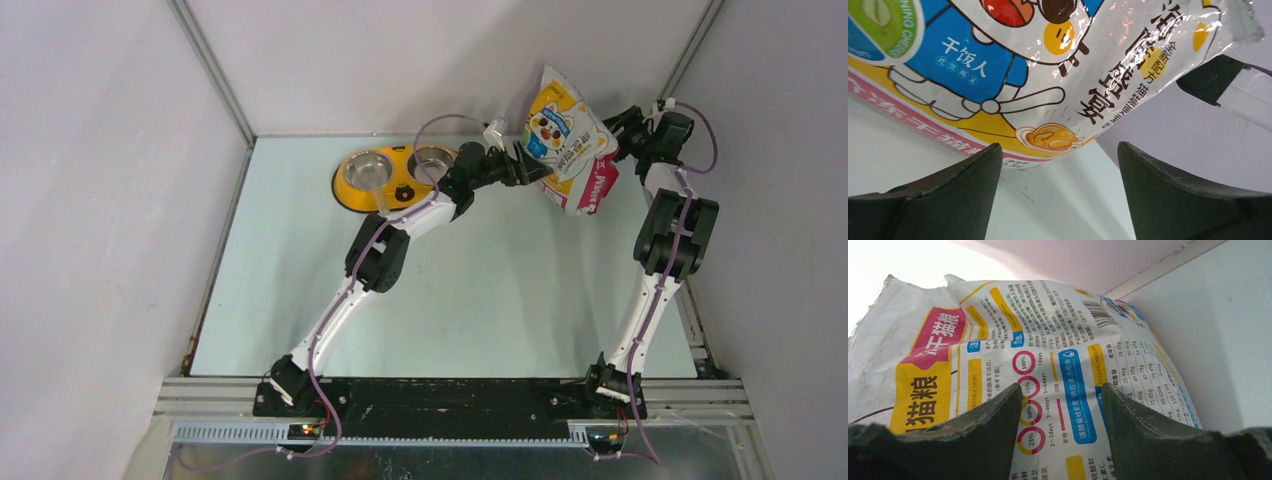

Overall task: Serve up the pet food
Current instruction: Move the pet food bag to the center of the board.

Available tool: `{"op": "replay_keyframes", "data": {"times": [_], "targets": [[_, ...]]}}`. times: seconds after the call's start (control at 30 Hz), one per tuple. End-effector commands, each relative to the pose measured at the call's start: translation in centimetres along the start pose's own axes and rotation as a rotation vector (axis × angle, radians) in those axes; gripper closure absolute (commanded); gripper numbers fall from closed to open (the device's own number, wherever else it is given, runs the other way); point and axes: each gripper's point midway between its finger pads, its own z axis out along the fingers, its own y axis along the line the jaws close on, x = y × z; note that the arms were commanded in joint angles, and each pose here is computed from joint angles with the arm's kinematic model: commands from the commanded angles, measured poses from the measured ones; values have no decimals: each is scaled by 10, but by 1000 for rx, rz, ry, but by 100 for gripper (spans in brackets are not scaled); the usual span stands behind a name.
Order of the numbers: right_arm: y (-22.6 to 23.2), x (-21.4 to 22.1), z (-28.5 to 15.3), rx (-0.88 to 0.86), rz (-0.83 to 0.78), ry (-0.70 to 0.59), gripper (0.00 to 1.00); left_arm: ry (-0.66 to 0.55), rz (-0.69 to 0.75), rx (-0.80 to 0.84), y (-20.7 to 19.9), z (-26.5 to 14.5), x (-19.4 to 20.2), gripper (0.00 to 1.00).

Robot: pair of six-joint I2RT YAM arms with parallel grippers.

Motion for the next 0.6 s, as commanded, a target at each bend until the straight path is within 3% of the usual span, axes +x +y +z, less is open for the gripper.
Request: {"op": "replay_keyframes", "data": {"times": [0.0, 0.17, 0.33, 0.43, 0.57], "targets": [[21, 144, 10, -56, 181, 454, 37, -28, 34, 9, -19, 7, -10, 9], [17, 156, 10, -63, 191, 489, 37, -32, 44, -2, -22, 13, -4, 9], [24, 190, 7, -104, 189, 609, 37, -38, 47, 11, -24, 15, -1, 10], [29, 202, 0, -124, 170, 653, 45, -27, 64, 32, -30, 15, 1, 11], [31, 200, -7, -123, 153, 648, 47, -23, 79, 54, -43, 14, -6, 12]]}}
